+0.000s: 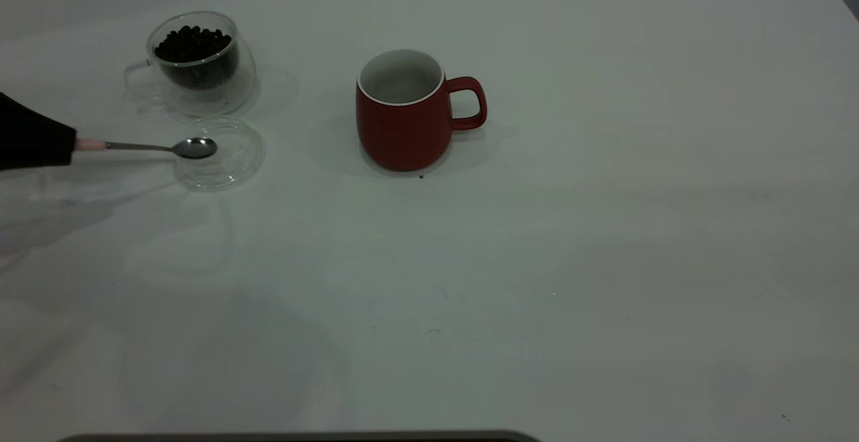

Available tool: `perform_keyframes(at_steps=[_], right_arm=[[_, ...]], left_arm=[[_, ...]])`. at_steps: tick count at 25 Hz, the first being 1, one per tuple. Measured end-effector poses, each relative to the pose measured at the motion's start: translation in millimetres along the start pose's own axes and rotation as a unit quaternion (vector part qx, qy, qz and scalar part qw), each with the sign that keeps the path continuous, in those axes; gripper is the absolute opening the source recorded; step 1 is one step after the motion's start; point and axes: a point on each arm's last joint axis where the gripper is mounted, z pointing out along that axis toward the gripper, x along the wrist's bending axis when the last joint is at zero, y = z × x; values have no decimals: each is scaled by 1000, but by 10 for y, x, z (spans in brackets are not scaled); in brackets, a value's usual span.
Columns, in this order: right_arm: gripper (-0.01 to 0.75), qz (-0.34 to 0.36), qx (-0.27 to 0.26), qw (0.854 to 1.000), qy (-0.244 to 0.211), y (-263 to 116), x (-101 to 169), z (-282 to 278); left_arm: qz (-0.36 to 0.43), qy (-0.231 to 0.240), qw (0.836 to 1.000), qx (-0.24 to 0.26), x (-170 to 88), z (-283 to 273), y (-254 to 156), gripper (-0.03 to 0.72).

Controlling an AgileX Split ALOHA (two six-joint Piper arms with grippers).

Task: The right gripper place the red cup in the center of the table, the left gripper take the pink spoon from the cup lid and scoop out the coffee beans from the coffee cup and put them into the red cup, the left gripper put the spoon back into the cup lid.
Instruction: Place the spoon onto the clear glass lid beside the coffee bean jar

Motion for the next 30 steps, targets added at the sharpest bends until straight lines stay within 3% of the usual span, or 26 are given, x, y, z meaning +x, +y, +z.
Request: perform_keyframes(at_steps=[12, 30], right_arm=[[591, 0, 0, 1000, 0, 0, 0, 0], [591, 0, 0, 1000, 0, 0, 0, 0]], left_arm=[[-26, -15, 999, -21, 216, 184, -30, 119], [-30, -37, 999, -17, 215, 464, -36, 119]])
